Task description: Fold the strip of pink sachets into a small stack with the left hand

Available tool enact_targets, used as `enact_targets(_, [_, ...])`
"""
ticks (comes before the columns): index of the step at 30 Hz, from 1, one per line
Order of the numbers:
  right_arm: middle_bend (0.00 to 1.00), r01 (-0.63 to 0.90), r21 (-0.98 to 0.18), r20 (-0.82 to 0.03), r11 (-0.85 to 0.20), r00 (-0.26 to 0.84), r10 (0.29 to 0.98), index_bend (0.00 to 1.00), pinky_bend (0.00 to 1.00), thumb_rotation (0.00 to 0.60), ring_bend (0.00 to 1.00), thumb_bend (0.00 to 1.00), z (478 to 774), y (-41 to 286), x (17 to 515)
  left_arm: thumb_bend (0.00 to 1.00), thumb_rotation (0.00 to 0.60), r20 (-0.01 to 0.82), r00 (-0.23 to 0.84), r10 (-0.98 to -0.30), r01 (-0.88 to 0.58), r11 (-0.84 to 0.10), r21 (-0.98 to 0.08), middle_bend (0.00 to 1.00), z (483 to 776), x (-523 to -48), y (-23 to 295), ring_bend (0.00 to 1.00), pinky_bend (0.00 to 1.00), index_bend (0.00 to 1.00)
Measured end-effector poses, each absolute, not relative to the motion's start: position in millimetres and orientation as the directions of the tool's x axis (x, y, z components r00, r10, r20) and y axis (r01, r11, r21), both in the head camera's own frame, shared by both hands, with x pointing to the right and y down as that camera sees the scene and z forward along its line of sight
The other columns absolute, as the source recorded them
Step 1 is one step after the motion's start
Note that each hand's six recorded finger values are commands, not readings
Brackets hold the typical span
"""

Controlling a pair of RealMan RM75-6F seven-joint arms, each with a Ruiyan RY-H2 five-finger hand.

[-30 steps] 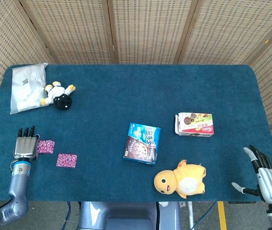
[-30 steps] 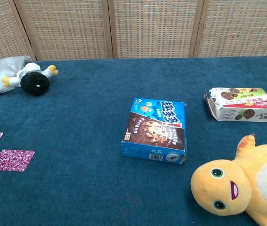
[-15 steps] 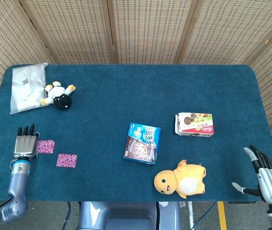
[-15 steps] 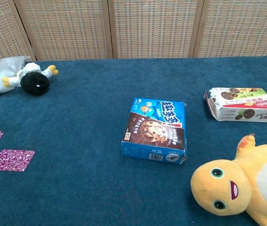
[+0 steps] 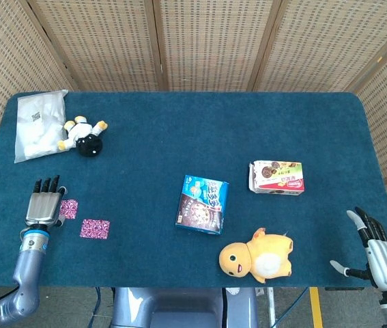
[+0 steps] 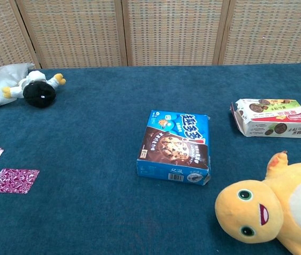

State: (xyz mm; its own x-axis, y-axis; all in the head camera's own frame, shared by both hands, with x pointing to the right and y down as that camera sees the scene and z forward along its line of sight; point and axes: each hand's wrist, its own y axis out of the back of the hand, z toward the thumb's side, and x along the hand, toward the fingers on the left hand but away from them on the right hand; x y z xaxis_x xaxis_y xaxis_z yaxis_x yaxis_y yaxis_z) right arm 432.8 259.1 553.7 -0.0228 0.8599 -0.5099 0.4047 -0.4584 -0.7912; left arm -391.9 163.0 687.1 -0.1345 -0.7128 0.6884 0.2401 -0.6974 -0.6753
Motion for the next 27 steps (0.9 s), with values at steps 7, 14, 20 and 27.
enact_targets(7, [0.00, 0.413, -0.790, -0.507, -0.453, -0.024, 0.862, 0.04, 0.00, 0.600, 0.00, 0.11, 552.5, 258.0, 433.6, 0.29, 0.600, 0.693, -0.082, -0.716, 0.198, -0.693, -0.693, 0.00, 672.5, -370.8, 174.9, 0.00, 0.00, 0.23])
enact_targets(14, [0.00, 0.416, -0.788, -0.508, -0.455, -0.022, 0.861, 0.04, 0.00, 0.600, 0.00, 0.11, 552.5, 258.2, 433.1, 0.28, 0.600, 0.693, -0.023, -0.721, 0.190, -0.684, -0.705, 0.00, 650.1, -349.0, 204.2, 0.00, 0.00, 0.23])
enact_targets(20, [0.00, 0.420, -0.787, -0.506, -0.451, -0.022, 0.862, 0.04, 0.00, 0.600, 0.00, 0.11, 551.3, 257.9, 433.5, 0.28, 0.600, 0.694, -0.005, -0.720, 0.224, -0.677, -0.701, 0.00, 648.3, -339.7, 230.6, 0.00, 0.00, 0.23])
enact_targets(27, [0.00, 0.423, -0.787, -0.505, -0.450, -0.022, 0.863, 0.04, 0.00, 0.600, 0.00, 0.10, 551.0, 257.3, 433.7, 0.27, 0.600, 0.700, -0.030, -0.713, 0.201, -0.690, -0.695, 0.00, 656.4, -340.4, 238.6, 0.00, 0.00, 0.23])
